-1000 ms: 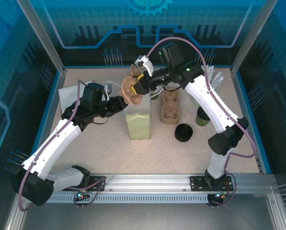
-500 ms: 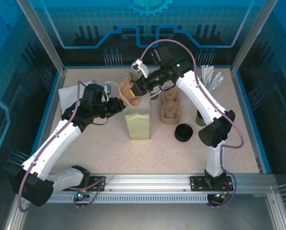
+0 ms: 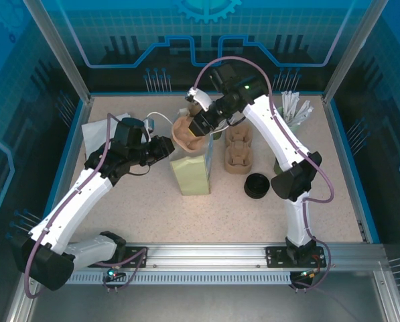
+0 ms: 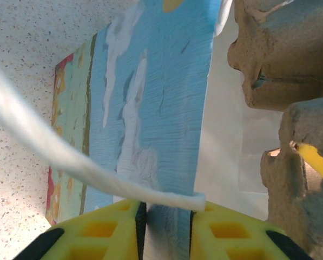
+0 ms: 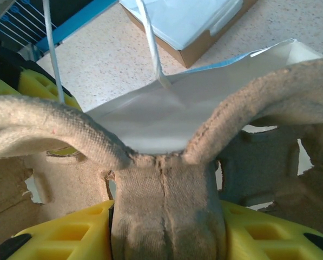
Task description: Pack the takeout coffee
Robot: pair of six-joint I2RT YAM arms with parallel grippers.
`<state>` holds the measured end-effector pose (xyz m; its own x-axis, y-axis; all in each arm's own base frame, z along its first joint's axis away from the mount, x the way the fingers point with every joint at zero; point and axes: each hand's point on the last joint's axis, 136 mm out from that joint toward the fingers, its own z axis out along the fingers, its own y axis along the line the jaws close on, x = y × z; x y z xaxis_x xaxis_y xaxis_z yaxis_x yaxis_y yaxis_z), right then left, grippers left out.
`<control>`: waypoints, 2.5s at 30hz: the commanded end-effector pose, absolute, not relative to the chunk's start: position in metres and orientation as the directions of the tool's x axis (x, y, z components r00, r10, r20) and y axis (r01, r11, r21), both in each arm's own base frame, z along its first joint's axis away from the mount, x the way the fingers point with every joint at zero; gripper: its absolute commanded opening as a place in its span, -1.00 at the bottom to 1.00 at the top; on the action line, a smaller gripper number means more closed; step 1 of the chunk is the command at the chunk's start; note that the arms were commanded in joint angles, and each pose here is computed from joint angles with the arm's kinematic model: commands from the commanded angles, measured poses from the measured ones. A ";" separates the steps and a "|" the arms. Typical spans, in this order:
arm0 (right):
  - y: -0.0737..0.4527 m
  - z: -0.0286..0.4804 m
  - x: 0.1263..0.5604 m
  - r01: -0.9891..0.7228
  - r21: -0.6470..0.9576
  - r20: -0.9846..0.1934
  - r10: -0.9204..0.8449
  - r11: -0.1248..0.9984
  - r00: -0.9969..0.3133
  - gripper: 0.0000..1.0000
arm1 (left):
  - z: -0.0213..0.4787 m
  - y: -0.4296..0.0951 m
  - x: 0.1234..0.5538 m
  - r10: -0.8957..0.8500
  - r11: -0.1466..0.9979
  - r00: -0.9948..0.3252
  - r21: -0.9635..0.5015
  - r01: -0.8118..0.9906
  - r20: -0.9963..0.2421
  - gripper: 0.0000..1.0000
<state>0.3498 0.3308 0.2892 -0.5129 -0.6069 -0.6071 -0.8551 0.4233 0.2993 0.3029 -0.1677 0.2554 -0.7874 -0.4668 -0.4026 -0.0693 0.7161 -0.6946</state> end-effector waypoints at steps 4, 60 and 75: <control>0.313 0.275 0.352 -0.846 0.231 -0.537 -0.662 0.481 -0.523 -0.08 | 0.262 -0.166 0.299 -0.449 0.727 -0.786 -0.686 -0.045 -0.425 -0.58; 0.273 0.255 0.330 -0.876 0.018 -0.352 -0.817 0.481 -0.456 -0.11 | 0.293 -0.200 0.310 -0.240 0.847 -0.754 -0.511 0.144 -0.611 -0.76; 0.265 0.231 0.322 -0.877 0.013 -0.237 -0.851 0.480 -0.469 -0.13 | 0.305 -0.222 0.309 -0.139 0.862 -0.718 -0.440 0.251 -0.682 -0.82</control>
